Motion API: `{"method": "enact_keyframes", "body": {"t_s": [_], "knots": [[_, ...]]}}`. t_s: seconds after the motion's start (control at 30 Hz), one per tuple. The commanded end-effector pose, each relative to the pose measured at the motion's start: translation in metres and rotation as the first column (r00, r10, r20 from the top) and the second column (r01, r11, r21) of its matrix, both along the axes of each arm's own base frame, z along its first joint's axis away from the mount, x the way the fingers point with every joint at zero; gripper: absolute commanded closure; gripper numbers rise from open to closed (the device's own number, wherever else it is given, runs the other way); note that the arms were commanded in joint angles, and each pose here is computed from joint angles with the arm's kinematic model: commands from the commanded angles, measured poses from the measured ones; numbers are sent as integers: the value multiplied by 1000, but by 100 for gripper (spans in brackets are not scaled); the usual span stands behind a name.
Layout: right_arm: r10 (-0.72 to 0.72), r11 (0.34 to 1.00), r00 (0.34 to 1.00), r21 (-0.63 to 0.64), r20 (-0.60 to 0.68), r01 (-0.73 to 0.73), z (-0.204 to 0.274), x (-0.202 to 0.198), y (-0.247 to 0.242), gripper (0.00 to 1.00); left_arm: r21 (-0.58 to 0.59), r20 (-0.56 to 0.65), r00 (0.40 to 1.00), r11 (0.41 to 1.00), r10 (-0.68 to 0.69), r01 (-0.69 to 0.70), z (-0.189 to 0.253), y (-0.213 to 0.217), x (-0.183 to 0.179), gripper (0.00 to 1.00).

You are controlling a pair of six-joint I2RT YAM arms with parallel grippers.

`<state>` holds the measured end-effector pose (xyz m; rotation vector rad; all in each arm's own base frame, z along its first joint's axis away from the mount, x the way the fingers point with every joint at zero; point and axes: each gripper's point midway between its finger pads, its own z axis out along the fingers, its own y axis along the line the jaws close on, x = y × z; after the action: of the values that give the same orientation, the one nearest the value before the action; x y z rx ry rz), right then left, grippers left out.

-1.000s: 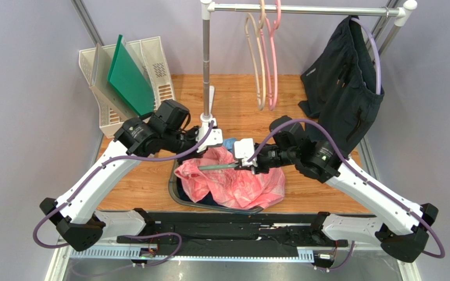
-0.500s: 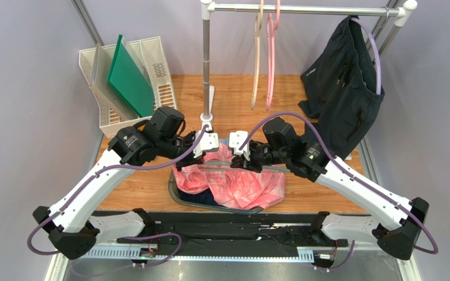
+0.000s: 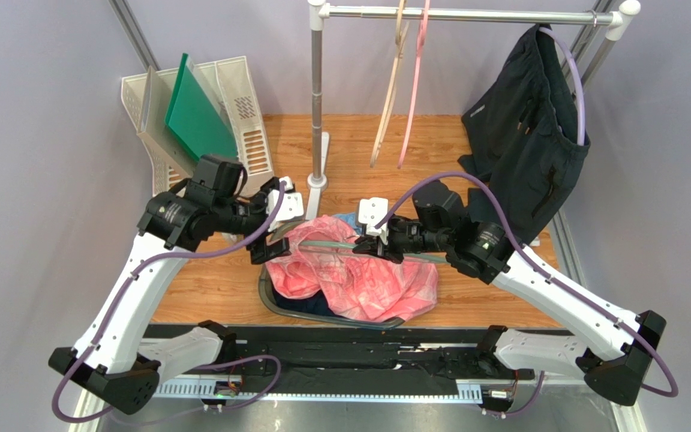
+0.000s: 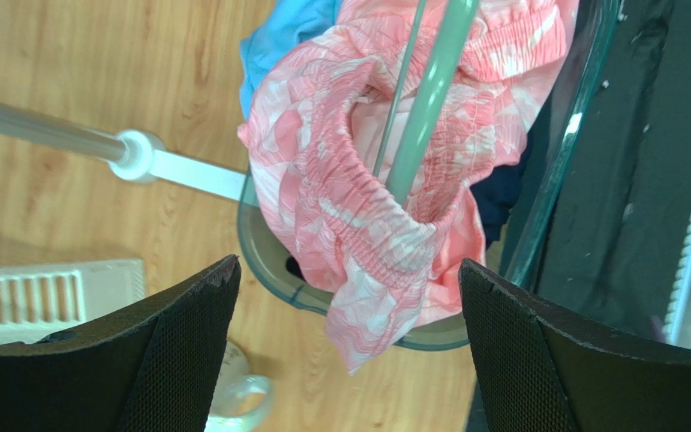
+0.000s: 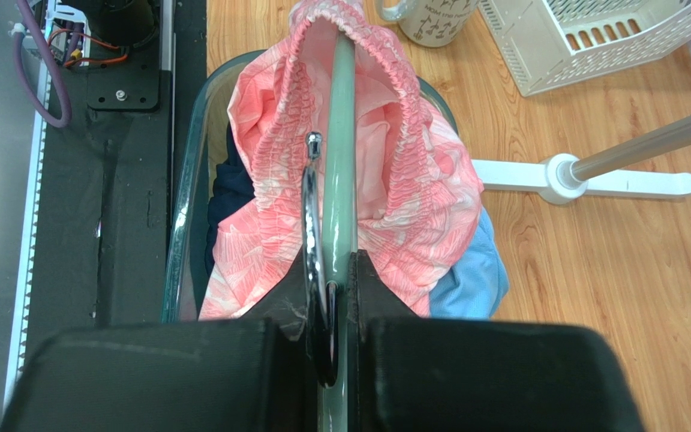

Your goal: Place the shorts on the hanger

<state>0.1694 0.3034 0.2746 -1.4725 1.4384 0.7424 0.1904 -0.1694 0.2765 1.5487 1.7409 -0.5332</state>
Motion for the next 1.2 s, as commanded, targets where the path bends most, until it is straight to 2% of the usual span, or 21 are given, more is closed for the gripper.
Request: {"method": "enact_keyframes", "body": {"t_s": [0.0,0.03,0.07,0.2,0.23,0.3,0.4,0.43,0.47,0.5,0.57,0.6,0.67,0.7,0.8,0.83,0.87,0.97,1.07,1.1,1.17], "knots": [[7,994,995,105,97,-17,34,4,5,100,39,84,984,987,-157,154,-10,2,-10,5],[10,994,995,105,99,-21,34,4,6,100,39,63,985,986,-163,160,-16,0,-9,5],[12,994,995,109,104,-23,37,4,6,100,36,43,984,985,-172,171,-22,-2,-9,1],[35,991,991,126,127,-52,45,3,9,100,-2,31,978,979,-204,204,-31,-21,-4,1],[47,990,991,128,126,-63,45,1,11,100,-1,67,974,976,-215,216,-31,-28,2,2],[56,988,990,133,131,-74,50,1,12,100,28,83,973,976,-217,215,-39,-38,3,12],[81,986,984,135,156,-102,56,-2,12,100,3,54,978,979,-203,203,-41,-49,5,47],[77,986,984,137,161,-99,59,-1,12,100,-1,39,981,982,-189,189,-40,-50,5,77],[72,986,985,134,159,-94,59,-1,11,100,10,28,986,987,-162,161,-43,-48,8,95],[57,987,985,139,163,-81,64,1,10,100,12,16,991,991,-135,134,-44,-46,9,100],[18,991,992,127,126,-34,65,1,3,95,-22,-47,996,997,-76,75,-42,-43,7,100],[-35,992,991,124,128,18,73,7,-3,78,-47,-68,997,999,-27,24,-38,-36,12,100],[-93,994,993,71,75,87,65,2,-23,58,-89,-122,992,995,31,-42,-32,-33,14,100],[-114,993,991,50,70,111,61,0,-33,42,-93,-131,990,994,52,-64,-31,-31,15,100],[-84,996,994,-5,69,84,41,-28,-64,30,-116,-136,987,988,84,-100,-27,-28,16,100],[-60,997,997,-54,49,62,23,-39,-75,29,-116,-150,984,987,92,-110,-31,-29,15,100],[-24,998,996,-60,86,29,22,-47,-83,28,-119,-159,982,986,97,-117,-32,-29,16,100],[109,984,993,-146,33,-104,0,-73,-89,35,-115,-187,976,984,114,-137,-37,-31,18,100],[140,968,988,-202,-69,-151,-18,-74,-71,53,-119,-199,972,981,127,-153,-35,-33,20,100],[155,961,983,-217,-99,-174,-26,-75,-64,52,-125,-210,968,978,138,-167,-34,-33,21,100],[210,950,976,-221,-64,-219,-44,-80,-50,46,-125,-222,964,977,144,-175,-35,-33,20,100]]}}
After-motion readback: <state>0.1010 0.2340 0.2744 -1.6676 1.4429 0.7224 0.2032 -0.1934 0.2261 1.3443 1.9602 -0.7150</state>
